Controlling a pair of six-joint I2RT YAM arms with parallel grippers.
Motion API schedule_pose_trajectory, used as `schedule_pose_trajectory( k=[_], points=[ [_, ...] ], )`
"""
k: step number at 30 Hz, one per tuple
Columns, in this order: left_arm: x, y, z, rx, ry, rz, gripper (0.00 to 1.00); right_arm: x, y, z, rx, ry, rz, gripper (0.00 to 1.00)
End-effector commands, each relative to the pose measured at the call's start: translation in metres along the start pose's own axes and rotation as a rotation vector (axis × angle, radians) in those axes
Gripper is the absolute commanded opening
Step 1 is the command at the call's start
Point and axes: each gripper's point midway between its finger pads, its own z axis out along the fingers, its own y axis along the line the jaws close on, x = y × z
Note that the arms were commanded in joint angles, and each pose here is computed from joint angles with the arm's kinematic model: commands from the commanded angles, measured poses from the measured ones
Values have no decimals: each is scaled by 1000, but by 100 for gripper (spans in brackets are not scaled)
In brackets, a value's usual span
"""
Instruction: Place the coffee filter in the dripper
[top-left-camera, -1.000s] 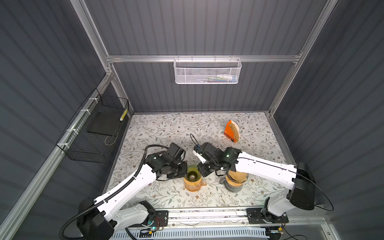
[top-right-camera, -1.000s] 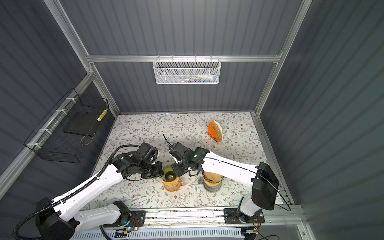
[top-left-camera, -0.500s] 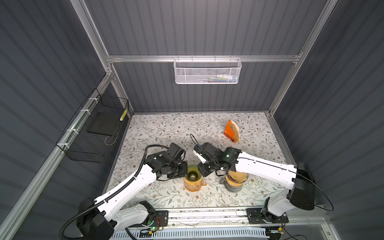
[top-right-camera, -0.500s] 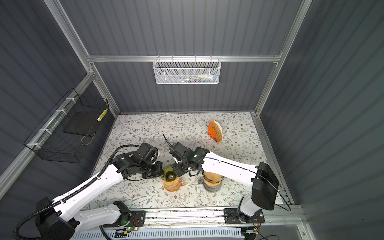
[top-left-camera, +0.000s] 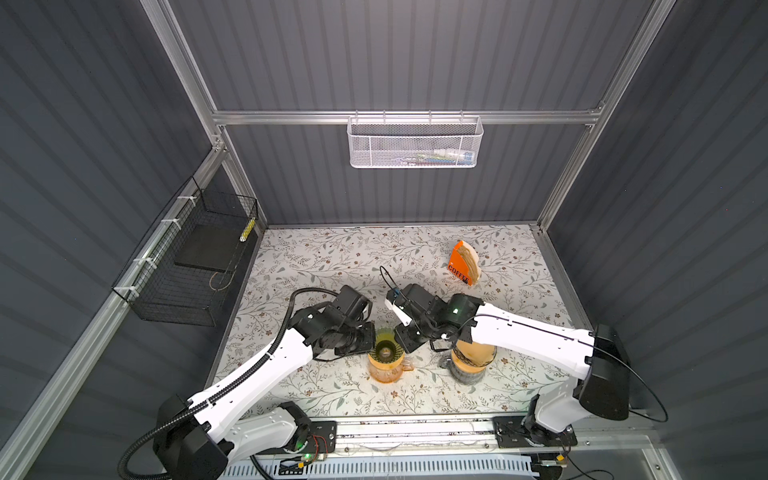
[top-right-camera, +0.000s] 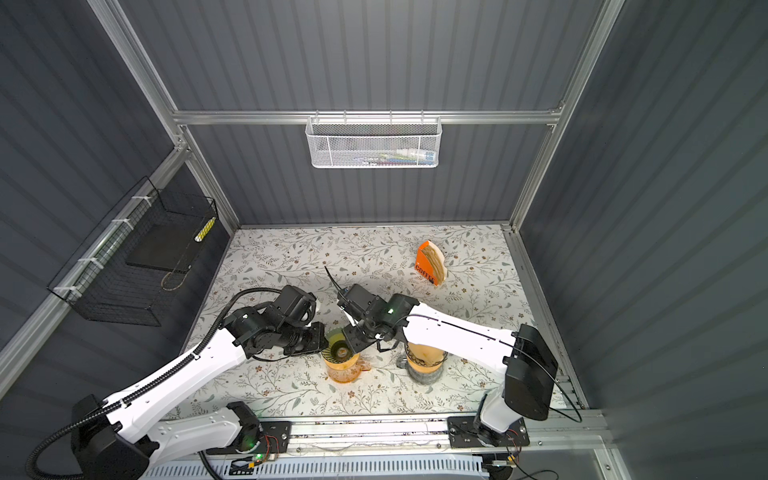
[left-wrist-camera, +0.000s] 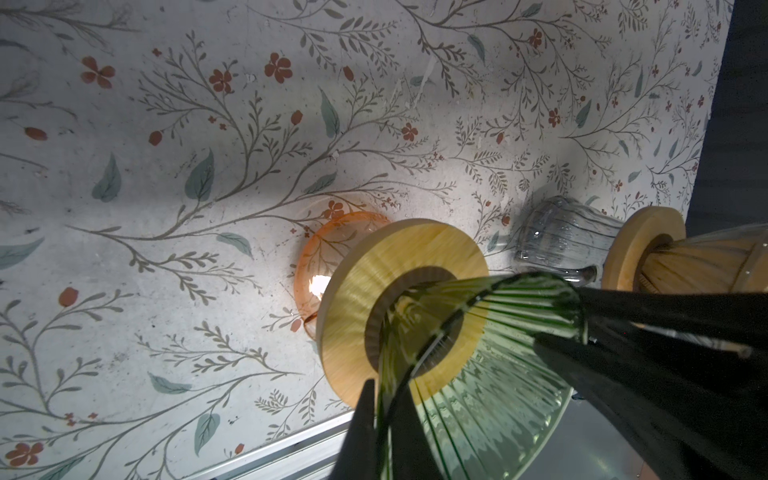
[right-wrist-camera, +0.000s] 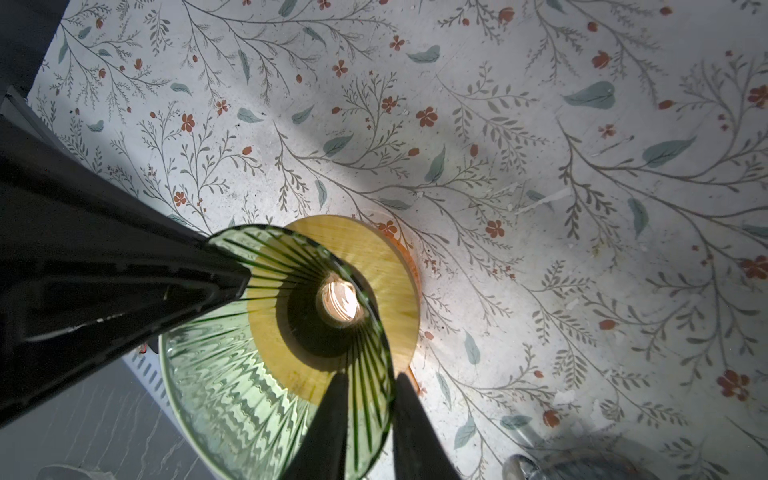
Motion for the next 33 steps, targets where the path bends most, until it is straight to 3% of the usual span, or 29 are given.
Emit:
schedule_pose_trajectory(
  k=[1,4,33],
  points=[
    [-7,-6,-12,8,-35,32,17,-7,7,-2,-13,-8,-21,23],
    [-8,-7,-13,7,-40,33,20,-7,7,-2,-11,-8,-22,24],
    [-21,-2,-35,-49,-120,31,21,-20,7,-27,-8,-75,-25,29]
  ],
)
